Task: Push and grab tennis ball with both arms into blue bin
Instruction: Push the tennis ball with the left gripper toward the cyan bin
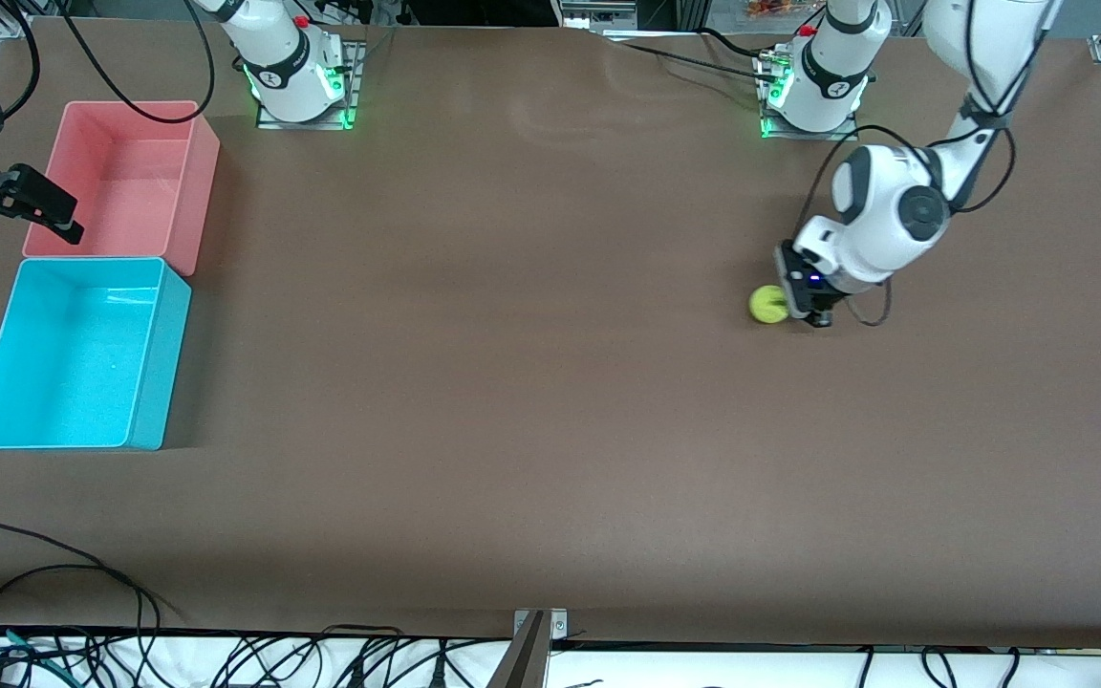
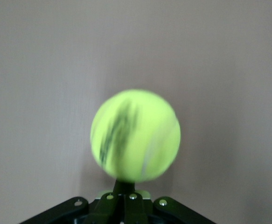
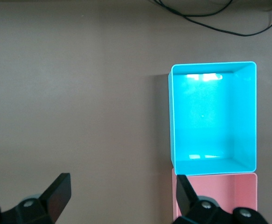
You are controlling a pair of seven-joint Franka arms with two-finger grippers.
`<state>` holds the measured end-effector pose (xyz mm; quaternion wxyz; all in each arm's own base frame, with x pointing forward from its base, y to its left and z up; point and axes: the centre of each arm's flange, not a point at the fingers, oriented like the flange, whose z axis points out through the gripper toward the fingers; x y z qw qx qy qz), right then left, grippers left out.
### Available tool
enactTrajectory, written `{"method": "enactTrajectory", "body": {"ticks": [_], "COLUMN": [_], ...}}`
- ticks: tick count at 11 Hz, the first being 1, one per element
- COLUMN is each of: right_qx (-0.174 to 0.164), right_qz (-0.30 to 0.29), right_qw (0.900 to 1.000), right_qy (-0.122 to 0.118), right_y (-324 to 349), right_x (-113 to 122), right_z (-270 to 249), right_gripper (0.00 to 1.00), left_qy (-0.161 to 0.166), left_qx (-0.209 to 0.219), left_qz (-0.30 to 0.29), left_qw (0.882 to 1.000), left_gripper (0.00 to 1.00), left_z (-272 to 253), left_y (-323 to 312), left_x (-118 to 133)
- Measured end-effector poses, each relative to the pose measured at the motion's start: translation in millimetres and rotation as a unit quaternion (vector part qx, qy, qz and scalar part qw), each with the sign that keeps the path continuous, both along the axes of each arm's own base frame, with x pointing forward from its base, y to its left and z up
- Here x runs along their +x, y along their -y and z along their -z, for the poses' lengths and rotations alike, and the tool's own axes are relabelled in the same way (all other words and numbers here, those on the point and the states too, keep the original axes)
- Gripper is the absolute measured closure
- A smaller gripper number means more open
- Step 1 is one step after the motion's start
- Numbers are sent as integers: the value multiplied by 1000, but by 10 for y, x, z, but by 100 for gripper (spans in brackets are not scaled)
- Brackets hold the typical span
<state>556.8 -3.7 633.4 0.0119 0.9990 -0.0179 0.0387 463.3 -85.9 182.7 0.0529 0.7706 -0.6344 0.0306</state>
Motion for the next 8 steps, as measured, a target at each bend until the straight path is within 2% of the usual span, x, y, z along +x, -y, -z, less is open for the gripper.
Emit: {"method": "enactTrajectory", "body": {"ticks": [1,8], "right_qx": [0,3], "right_qz": [0,0], "right_qw": [1000,1000], "right_qy": [0,4], "right_y": [0,-9], "right_x": [0,9], "right_z": [0,-7], "right_gripper": [0,0], "left_qy": [1,-3], "left_qx": [-3,-1], "left_qz": [-4,-16], "left_qw": [1000,1000], "left_gripper": [99,99], "left_z": [-24,10], "left_y": [166,70], "left_x": [-2,9]}}
